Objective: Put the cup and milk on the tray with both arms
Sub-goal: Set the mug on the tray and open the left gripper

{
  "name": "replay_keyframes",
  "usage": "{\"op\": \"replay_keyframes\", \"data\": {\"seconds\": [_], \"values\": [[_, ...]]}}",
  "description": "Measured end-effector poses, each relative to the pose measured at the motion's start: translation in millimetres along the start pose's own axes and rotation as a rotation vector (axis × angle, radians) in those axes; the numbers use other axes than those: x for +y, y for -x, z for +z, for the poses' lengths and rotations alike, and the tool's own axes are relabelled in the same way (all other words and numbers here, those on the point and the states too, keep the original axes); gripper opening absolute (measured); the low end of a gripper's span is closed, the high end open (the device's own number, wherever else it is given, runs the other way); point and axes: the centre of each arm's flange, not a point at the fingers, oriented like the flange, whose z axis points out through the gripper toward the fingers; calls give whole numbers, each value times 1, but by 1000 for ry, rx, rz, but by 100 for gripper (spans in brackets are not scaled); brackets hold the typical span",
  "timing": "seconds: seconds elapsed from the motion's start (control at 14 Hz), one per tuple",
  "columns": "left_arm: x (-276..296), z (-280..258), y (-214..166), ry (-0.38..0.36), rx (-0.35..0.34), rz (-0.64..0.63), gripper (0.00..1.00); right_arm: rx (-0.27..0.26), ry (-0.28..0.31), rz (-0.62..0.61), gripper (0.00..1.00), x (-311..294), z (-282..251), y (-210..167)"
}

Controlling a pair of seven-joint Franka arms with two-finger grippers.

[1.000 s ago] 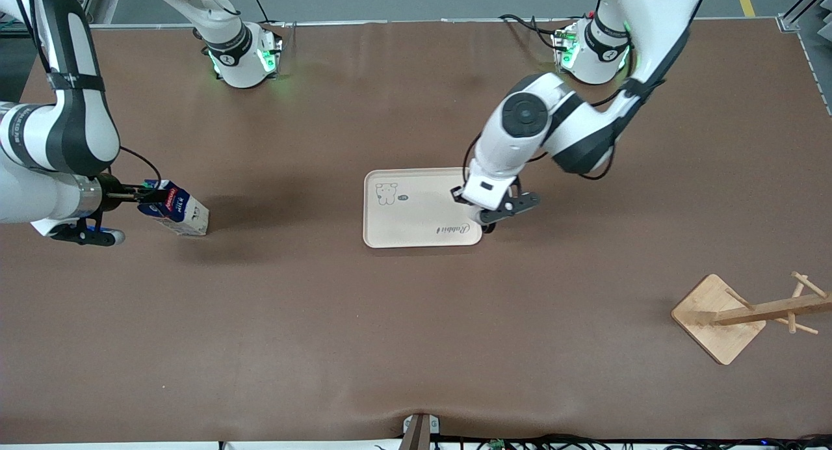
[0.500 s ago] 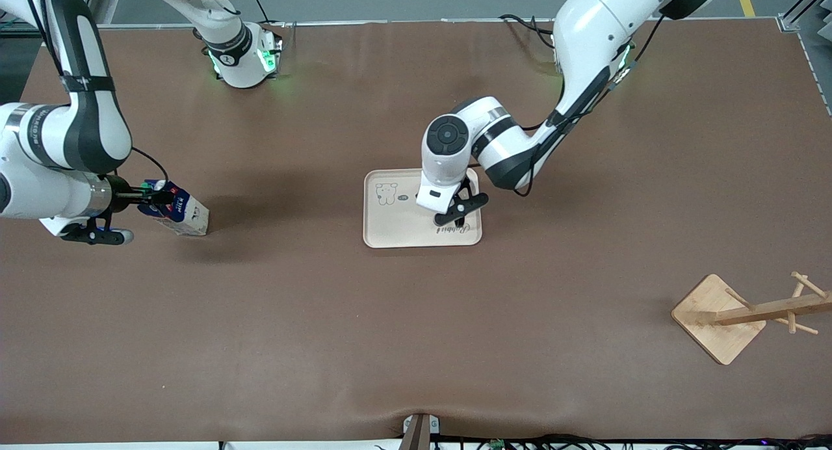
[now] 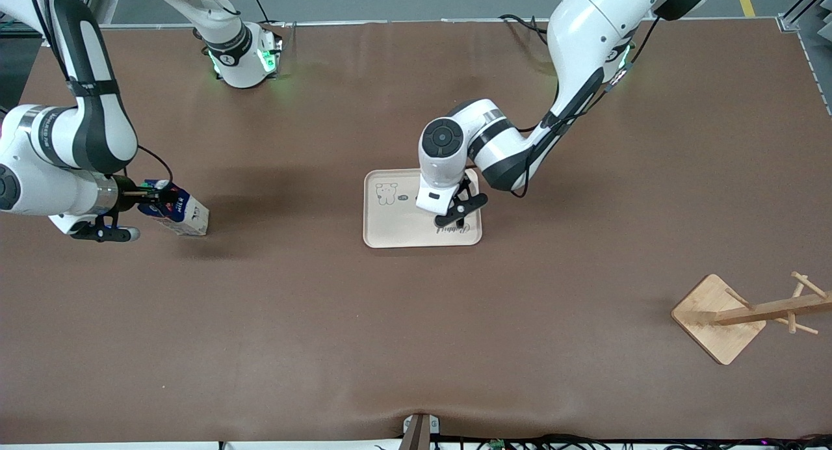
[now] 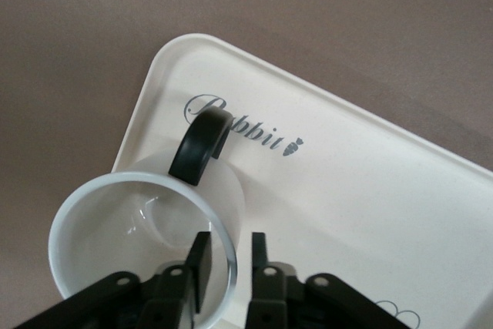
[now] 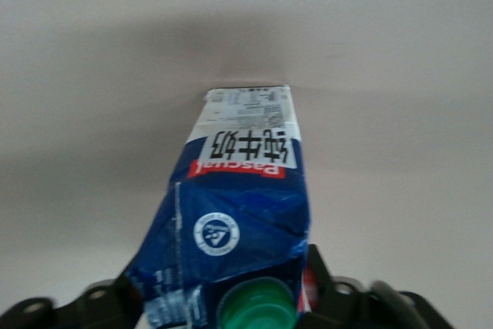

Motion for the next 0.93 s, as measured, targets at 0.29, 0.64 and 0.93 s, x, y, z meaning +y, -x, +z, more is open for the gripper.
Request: {"op": "replay_keyframes", "data": {"seconds": [0.29, 0.64, 0.93], "values": [[6, -16, -6, 26, 11, -8, 71, -20, -22, -1, 54, -2, -1, 4], [1, -100, -54, -9, 81, -53, 100, 0, -14, -53, 51, -26, -55, 5], [-58, -171, -139, -39, 122, -21, 100, 41, 13, -99, 51, -97, -122, 16]]}}
